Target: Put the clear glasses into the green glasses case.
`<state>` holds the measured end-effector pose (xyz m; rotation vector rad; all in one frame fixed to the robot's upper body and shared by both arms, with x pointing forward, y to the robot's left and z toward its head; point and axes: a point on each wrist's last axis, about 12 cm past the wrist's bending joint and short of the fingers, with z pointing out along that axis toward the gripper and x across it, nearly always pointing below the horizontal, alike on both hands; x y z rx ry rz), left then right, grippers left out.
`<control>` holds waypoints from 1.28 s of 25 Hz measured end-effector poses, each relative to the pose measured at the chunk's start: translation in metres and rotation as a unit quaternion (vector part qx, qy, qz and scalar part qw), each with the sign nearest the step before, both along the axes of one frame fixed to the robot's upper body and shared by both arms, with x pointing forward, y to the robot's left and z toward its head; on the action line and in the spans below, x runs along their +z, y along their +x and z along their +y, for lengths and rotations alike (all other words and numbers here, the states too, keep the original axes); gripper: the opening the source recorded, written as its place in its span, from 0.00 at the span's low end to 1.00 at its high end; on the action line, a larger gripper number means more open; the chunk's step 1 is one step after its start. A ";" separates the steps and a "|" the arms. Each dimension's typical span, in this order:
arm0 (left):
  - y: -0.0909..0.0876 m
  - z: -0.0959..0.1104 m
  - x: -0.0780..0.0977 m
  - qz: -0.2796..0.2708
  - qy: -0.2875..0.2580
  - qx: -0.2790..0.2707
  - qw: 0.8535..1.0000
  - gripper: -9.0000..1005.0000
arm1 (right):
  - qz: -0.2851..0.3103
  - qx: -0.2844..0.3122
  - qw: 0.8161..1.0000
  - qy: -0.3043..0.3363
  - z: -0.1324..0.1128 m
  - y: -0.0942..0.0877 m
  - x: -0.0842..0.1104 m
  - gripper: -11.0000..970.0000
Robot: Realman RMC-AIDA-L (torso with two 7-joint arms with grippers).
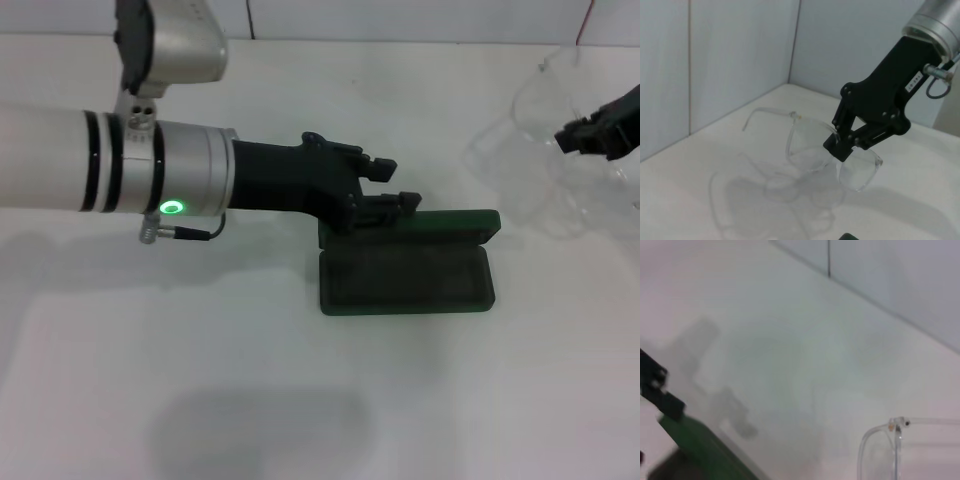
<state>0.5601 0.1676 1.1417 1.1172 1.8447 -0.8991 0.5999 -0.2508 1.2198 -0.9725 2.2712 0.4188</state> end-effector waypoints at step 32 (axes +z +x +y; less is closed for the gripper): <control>0.032 0.020 0.050 -0.141 -0.175 0.040 0.974 0.50 | -0.165 0.201 0.929 0.263 -0.033 -0.053 -0.045 0.11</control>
